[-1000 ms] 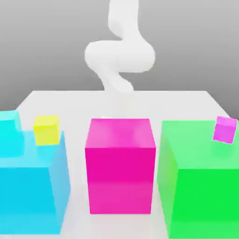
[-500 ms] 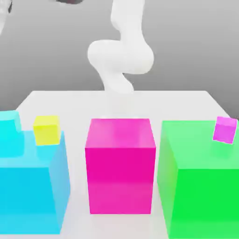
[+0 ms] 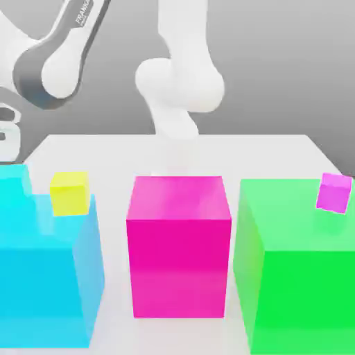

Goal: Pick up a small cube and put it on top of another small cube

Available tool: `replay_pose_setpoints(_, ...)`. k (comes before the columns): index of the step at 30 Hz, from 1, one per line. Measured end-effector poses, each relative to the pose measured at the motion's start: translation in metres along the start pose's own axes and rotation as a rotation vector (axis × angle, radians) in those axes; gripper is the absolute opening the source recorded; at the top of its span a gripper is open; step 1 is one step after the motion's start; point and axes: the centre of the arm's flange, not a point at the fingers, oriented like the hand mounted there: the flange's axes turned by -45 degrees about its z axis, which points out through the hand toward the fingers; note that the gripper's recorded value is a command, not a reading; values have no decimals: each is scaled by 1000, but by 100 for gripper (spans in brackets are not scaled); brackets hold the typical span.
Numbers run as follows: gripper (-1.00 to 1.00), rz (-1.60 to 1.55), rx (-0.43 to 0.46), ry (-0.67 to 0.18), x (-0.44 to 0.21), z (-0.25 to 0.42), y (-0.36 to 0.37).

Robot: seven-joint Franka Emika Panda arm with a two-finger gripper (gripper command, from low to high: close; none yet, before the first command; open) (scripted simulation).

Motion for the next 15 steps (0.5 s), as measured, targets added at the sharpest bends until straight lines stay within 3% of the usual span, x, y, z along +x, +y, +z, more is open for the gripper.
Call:
replay_pose_setpoints(8,0,414,-238,35,10,73,118)
replay_pose_setpoints(15,0,464,-255,44,15,118,139)
